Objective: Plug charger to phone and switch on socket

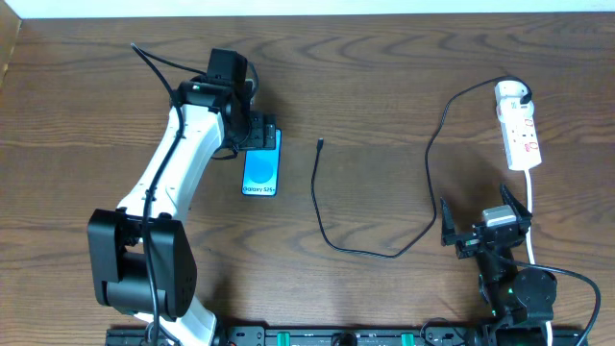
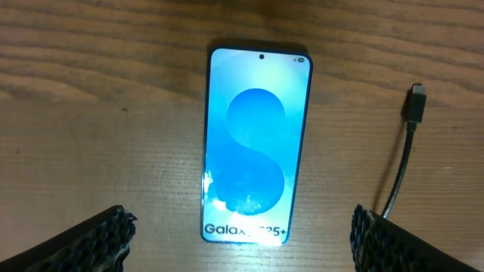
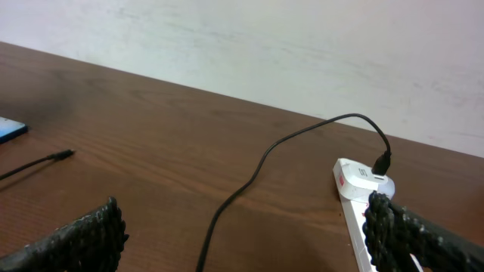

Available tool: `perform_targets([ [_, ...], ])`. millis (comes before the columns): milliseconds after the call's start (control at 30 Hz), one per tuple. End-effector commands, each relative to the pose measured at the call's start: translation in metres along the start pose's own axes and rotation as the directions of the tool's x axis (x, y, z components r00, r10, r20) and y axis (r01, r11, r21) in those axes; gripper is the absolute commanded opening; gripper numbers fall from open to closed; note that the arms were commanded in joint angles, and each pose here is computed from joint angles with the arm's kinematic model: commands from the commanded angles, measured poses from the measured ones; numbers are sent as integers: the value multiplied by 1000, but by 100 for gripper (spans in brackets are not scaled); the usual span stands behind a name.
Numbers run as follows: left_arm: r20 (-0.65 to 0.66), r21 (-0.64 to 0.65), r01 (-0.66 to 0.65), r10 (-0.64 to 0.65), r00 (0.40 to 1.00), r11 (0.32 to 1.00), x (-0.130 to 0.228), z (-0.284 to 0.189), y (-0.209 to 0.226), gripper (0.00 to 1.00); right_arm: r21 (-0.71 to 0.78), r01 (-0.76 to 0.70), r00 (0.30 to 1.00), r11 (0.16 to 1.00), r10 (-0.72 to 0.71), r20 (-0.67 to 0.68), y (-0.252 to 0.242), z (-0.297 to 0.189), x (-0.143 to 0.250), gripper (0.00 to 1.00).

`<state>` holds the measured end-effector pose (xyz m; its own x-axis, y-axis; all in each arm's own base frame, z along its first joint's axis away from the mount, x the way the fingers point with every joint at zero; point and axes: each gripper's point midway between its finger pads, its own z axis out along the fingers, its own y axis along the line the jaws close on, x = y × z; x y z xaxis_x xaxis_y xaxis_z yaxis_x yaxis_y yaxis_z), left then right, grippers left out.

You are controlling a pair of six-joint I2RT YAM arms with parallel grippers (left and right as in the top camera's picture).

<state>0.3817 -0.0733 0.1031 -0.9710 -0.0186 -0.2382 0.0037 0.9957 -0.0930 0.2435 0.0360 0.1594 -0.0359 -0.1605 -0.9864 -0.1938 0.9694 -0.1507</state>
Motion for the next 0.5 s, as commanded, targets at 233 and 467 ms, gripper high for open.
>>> perform_targets([
  [233,-42,-44,52,-53,998,998,10,25,-14,93,2,-17,1000,1000,17,1,0,0,0,99],
  [467,-99,-96,61,-70,993,994,18,59,-14,93,2,-17,1000,1000,17,1,0,0,0,99],
])
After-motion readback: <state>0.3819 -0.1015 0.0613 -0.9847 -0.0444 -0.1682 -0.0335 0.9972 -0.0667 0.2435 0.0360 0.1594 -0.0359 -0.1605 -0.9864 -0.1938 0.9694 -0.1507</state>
